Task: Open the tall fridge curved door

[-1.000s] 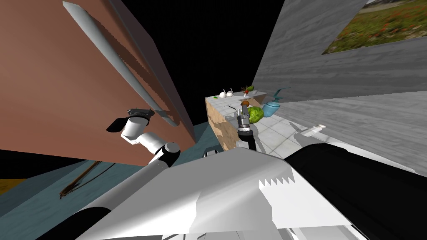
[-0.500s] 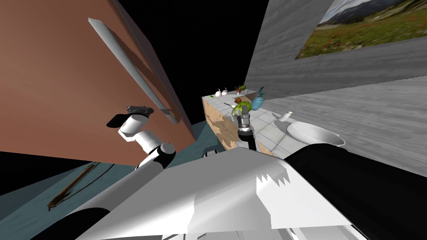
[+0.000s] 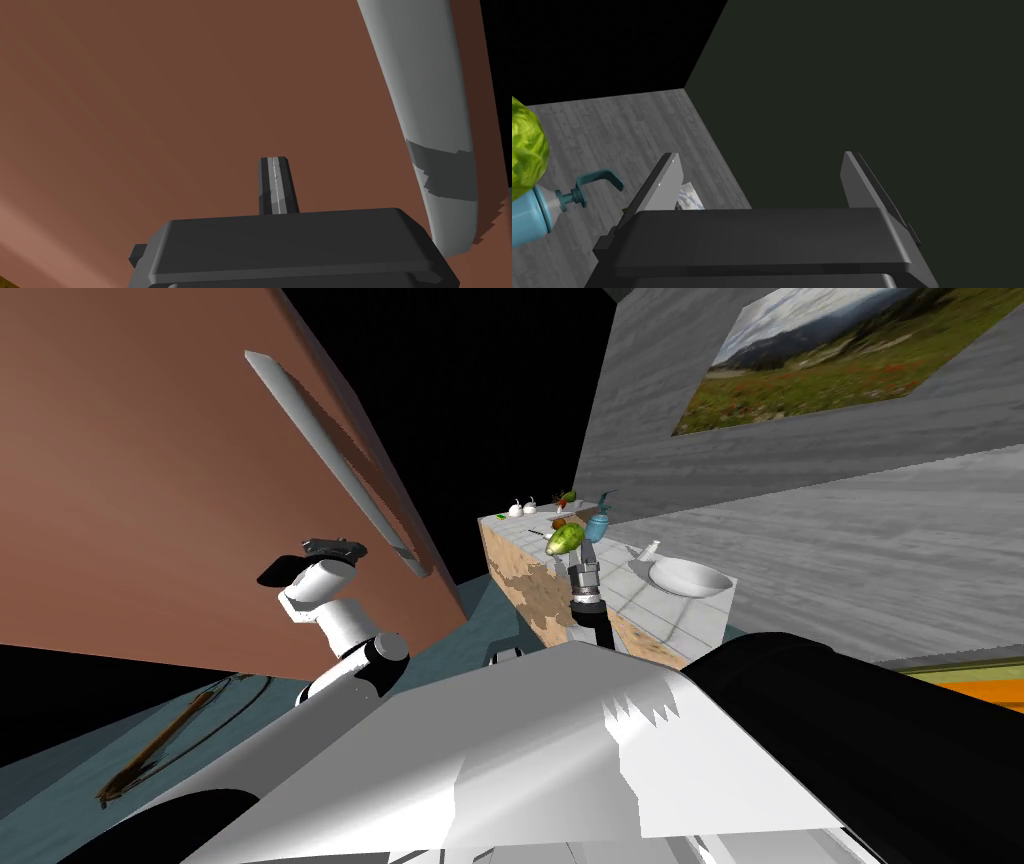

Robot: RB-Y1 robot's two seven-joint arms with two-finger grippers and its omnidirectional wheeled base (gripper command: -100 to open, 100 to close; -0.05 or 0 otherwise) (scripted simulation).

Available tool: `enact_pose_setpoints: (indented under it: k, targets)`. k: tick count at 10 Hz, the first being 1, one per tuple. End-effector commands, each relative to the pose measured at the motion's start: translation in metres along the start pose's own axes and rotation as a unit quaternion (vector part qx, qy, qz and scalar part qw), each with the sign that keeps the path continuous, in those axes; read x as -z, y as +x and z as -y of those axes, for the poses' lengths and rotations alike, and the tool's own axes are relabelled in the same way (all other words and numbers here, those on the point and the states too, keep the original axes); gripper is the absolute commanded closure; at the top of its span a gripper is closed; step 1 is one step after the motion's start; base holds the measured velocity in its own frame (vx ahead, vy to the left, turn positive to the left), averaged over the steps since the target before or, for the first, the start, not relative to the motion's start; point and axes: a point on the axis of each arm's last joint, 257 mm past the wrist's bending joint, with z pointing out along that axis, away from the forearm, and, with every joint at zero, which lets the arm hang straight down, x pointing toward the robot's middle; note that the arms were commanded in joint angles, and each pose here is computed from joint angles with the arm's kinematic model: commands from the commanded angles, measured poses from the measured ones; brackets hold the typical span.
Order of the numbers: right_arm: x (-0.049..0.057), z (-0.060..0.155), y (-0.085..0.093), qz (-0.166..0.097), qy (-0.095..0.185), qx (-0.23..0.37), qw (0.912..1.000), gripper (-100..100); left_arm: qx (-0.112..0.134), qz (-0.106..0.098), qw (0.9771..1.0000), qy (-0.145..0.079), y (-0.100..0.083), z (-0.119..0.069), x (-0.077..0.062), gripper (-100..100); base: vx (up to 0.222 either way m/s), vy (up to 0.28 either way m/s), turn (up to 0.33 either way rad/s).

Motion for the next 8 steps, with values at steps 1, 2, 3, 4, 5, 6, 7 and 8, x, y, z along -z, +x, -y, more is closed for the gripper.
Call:
enact_pose_setpoints:
  k: [1,2,3,4,5,6,7,8]
  targets:
    - [0.000,0.000,0.000,0.000,0.000,0.000,1.0000,0,0.013,-0.002,0.9999,-0.002,0.001,0.000,-0.005,100,-0.110,0.060,-0.008]
    - [0.000,0.000,0.000,0.000,0.000,0.000,1.0000,0,-0.003,-0.003,1.0000,0.001,0.000,0.004,-0.011,100,-0.233,0.067,-0.284]
    - [0.000,0.000,0.000,0.000,0.000,0.000,1.0000,0,0.001,-0.002,1.0000,-0.002,0.000,0.003,-0.013,100,-0.263,0.066,-0.157]
    - [0.000,0.000,0.000,0.000,0.000,0.000,1.0000,0,0.013,-0.002,0.9999,-0.002,0.000,0.003,-0.013,100,-0.120,0.040,0.039]
    - [0.000,0.000,0.000,0.000,0.000,0.000,1.0000,0,-0.004,-0.004,1.0000,0.001,-0.003,0.008,-0.018,100,-0.237,0.102,-0.234]
    - [0.000,0.000,0.000,0.000,0.000,0.000,1.0000,0,0.000,-0.001,1.0000,-0.002,-0.004,0.007,-0.020,100,-0.261,0.098,-0.184]
    - [0.000,0.000,0.000,0.000,0.000,0.000,1.0000,0,0.013,-0.001,0.9999,-0.002,-0.004,0.007,-0.020,100,-0.125,0.027,0.005]
    - [0.000,0.000,0.000,0.000,0.000,0.000,1.0000,0,-0.006,-0.001,1.0000,0.002,-0.009,0.014,-0.024,100,-0.198,0.033,-0.248]
